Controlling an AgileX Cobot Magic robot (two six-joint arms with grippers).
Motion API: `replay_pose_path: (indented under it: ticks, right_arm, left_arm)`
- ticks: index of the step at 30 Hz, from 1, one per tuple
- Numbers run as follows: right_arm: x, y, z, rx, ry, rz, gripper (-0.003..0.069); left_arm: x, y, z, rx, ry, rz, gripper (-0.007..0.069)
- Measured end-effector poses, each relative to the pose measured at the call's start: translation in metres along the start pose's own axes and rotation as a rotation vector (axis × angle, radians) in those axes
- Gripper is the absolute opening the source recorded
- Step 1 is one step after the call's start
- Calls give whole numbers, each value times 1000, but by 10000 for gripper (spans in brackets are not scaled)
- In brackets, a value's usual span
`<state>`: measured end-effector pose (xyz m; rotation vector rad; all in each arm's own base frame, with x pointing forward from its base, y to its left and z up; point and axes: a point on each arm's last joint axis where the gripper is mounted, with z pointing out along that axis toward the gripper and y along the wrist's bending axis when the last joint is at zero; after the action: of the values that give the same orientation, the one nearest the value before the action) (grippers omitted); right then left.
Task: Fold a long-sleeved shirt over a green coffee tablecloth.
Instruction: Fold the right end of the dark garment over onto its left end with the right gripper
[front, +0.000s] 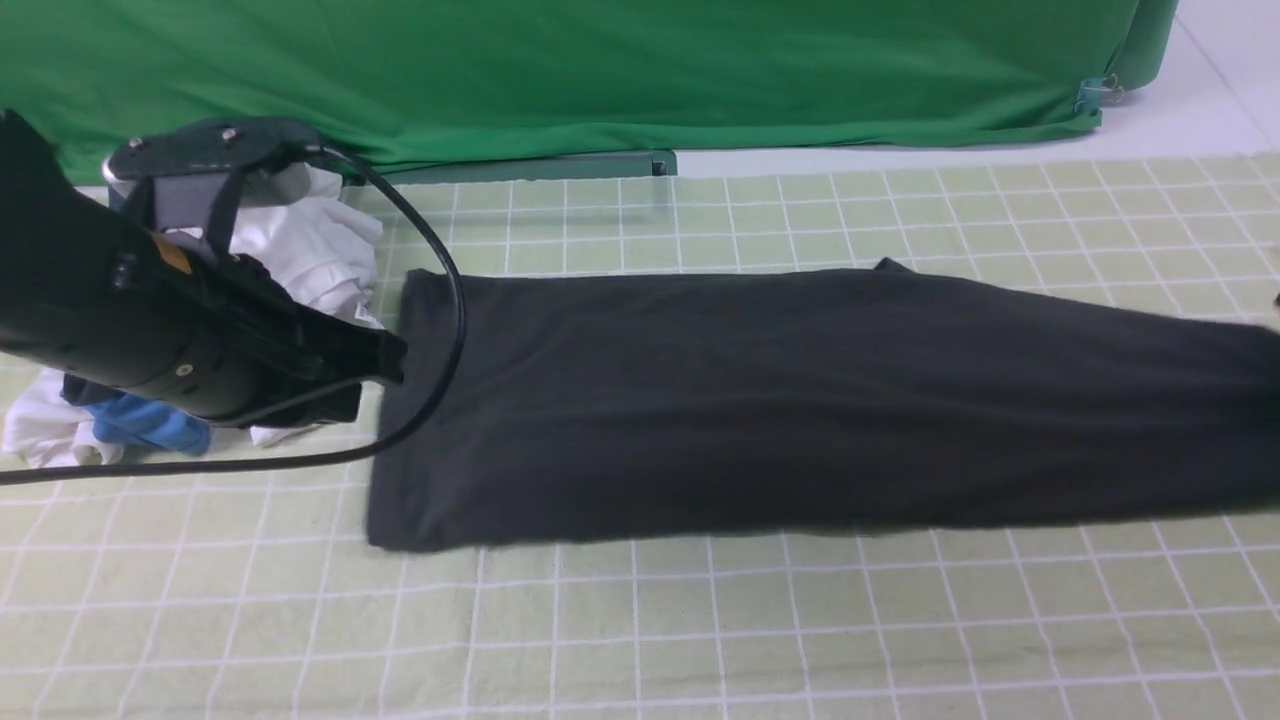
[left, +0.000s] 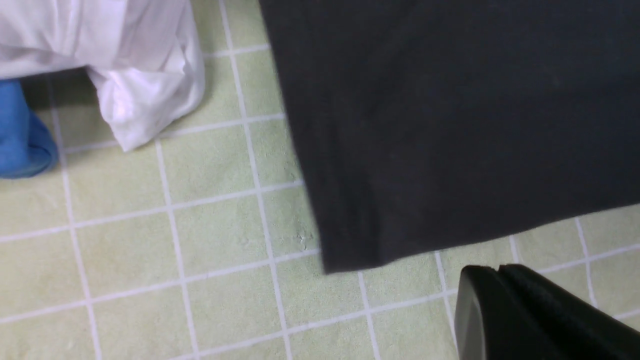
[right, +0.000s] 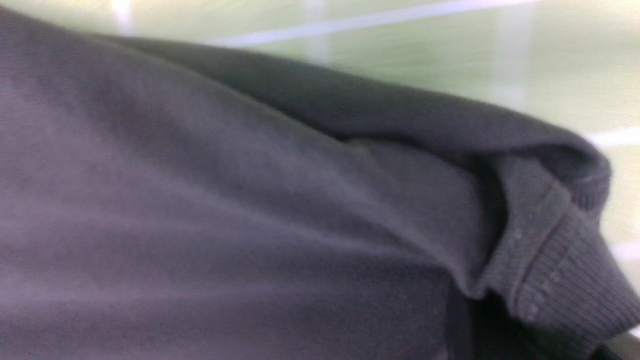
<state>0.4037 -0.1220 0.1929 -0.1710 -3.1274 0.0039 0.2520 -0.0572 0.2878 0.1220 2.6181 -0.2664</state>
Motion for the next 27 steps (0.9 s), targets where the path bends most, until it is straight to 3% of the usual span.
replay_pose_path:
  ticks: [1, 5, 12, 14, 15, 16, 18, 21, 27]
  right_arm:
    - [1, -5, -18, 59, -38, 16, 50]
    - [6, -8, -53, 114, -117, 33, 50]
    - [16, 30, -106, 58, -254, -6, 50]
    - [20, 75, -121, -31, -301, -82, 50]
    - [20, 75, -121, -32, -301, -87, 50]
    - [23, 102, -127, -94, -314, -134, 49]
    - [25, 120, -128, -126, -315, -169, 49]
    - [36, 184, -129, -251, -305, -291, 48]
    - [61, 278, -123, -406, -307, -449, 48]
  left_arm:
    - [1, 0, -6, -1, -16, 5, 11]
    - [3, -2, -22, 3, -62, 14, 11]
    - [7, -4, -41, 8, -114, 23, 11]
    - [7, -4, -42, 9, -114, 24, 11]
    - [7, -4, -42, 9, -114, 24, 11]
    - [7, -4, -42, 9, -111, 24, 11]
    - [8, -4, -42, 10, -109, 23, 11]
    - [8, -5, -42, 26, -107, 9, 11]
    - [8, -7, -42, 46, -106, -7, 11]
